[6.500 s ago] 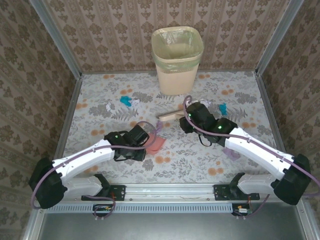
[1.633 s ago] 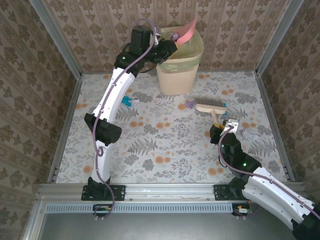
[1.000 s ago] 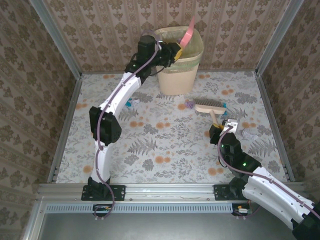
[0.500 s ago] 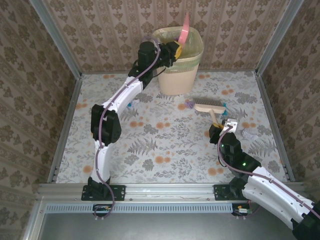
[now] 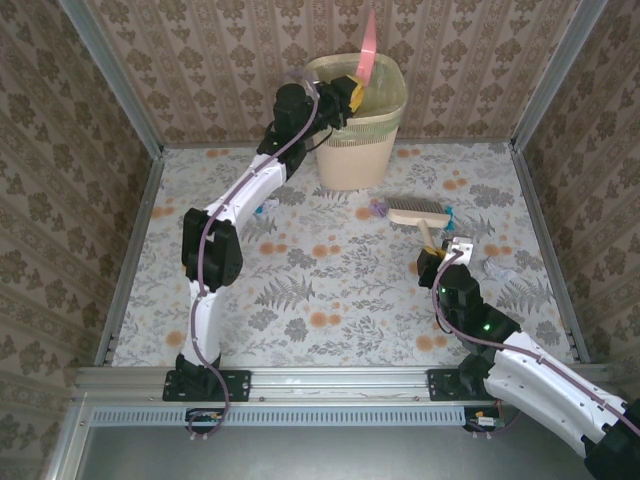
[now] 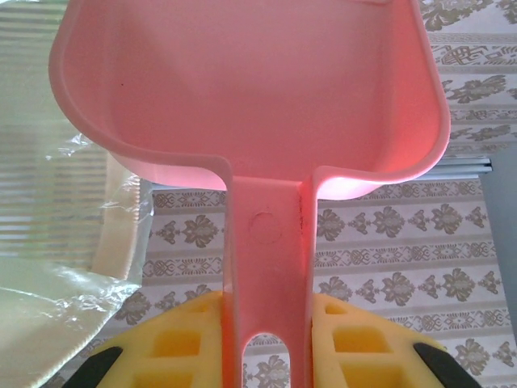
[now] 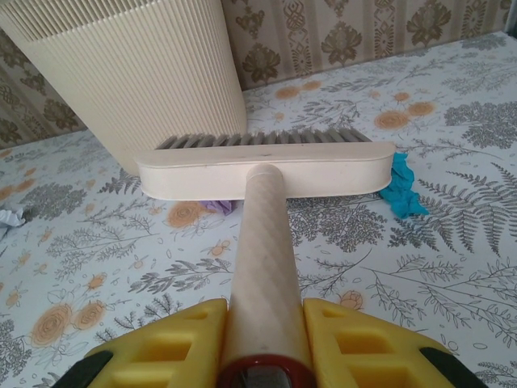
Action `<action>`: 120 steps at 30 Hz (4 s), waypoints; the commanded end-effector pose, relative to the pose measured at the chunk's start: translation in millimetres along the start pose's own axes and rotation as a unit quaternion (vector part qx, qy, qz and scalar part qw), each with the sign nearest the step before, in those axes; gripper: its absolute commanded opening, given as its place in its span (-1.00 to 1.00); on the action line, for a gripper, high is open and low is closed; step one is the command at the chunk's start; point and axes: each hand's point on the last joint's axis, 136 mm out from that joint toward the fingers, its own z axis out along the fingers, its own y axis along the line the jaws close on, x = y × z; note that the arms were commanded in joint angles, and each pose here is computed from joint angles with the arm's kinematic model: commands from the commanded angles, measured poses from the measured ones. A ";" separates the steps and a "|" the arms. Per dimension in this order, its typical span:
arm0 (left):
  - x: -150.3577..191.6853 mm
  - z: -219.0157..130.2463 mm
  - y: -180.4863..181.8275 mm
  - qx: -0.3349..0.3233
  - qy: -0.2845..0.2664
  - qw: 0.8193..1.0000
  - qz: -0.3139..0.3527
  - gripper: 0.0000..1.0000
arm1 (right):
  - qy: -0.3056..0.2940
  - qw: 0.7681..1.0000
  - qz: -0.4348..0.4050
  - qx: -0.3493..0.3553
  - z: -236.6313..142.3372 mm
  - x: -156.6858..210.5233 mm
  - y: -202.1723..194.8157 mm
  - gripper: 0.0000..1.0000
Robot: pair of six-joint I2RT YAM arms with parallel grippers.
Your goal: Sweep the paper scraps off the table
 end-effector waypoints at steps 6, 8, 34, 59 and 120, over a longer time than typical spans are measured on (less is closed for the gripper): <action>19.7 -12.9 -64.2 0.066 0.025 0.997 0.036 -1.00 | -0.037 0.999 0.017 -0.002 -2.4 -23.7 3.8 -1.00; 24.4 -15.4 -72.1 0.071 0.030 0.996 0.044 -1.00 | -0.037 0.999 0.017 -0.001 -2.4 -23.7 3.2 -1.00; 134.4 -198.1 -64.5 -0.124 0.145 0.899 0.394 -1.00 | -0.035 0.998 0.041 -0.016 -4.2 -22.4 6.5 -1.00; 122.5 -401.5 173.5 -0.483 0.092 0.719 0.492 -1.00 | -0.054 0.991 0.058 -0.109 -10.3 -36.5 38.6 -1.00; 86.3 -484.5 251.4 -0.572 0.002 0.734 0.367 -1.00 | 0.205 0.892 -0.232 -0.328 180.1 70.0 442.7 -1.00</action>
